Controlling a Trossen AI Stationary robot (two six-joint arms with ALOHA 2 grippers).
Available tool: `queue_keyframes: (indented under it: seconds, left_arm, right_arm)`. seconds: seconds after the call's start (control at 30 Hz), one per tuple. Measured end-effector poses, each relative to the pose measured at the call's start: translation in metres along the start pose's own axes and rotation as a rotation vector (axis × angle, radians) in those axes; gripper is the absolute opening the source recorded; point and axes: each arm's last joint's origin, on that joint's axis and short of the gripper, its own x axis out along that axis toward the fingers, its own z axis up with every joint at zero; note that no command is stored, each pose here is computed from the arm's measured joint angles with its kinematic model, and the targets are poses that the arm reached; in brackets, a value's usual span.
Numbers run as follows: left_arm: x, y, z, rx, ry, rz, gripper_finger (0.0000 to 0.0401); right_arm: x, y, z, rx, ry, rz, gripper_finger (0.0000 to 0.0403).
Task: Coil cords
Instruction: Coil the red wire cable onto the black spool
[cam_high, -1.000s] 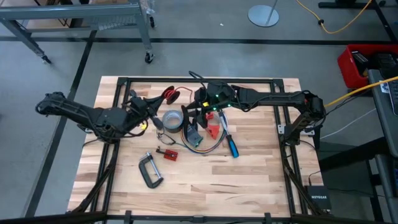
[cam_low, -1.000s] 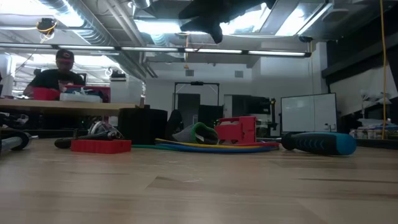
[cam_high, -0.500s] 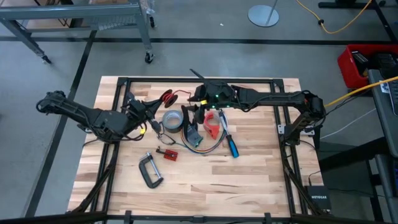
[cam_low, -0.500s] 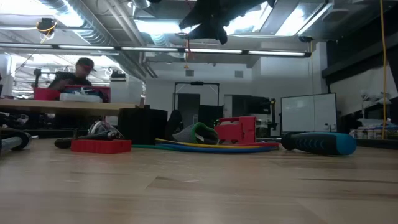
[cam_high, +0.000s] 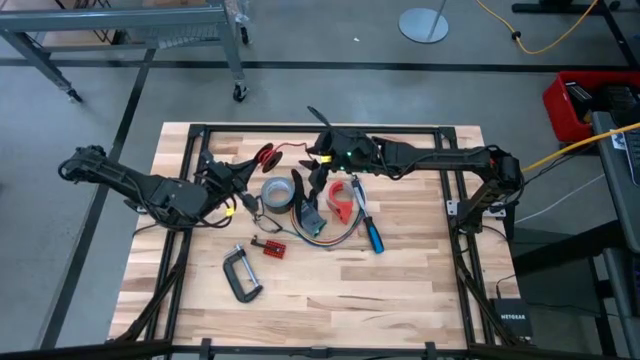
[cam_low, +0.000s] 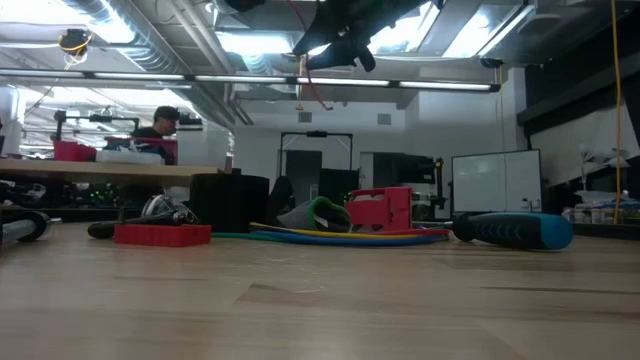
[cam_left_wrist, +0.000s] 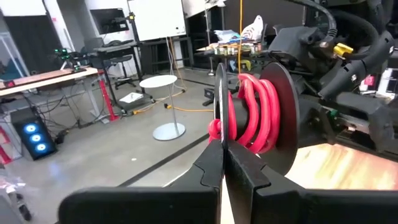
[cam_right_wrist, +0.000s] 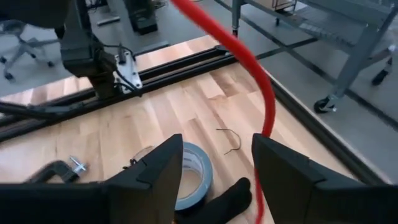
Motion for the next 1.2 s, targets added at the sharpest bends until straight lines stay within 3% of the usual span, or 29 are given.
queue_keyframes:
  seconds: [0.27,0.4,0.7,0.97,1.2]
  left_arm:
    - [0.000,0.002,0.000,0.026,-0.004,0.053,0.0000]
    - [0.000,0.002,0.000,0.019,-0.005,0.053,0.0000]
    - [0.000,0.001,0.000,-0.033,-0.005,0.042,0.0000]
    - [0.000,0.001,0.000,-0.037,-0.006,0.040,0.0000]
    - [0.000,0.001,0.000,-0.036,-0.005,0.040,0.0000]
  right_arm:
    - [0.000,0.005,-0.003,0.082,0.054,0.146,0.0197]
    - [0.000,0.004,-0.001,0.081,0.032,0.101,0.0197]
    - [0.000,-0.004,0.003,0.076,-0.063,-0.150,0.0197]
    - [-0.001,0.001,0.015,0.080,-0.166,-0.029,0.0197]
    - [-0.001,0.001,0.015,0.081,-0.170,-0.032,0.0197]
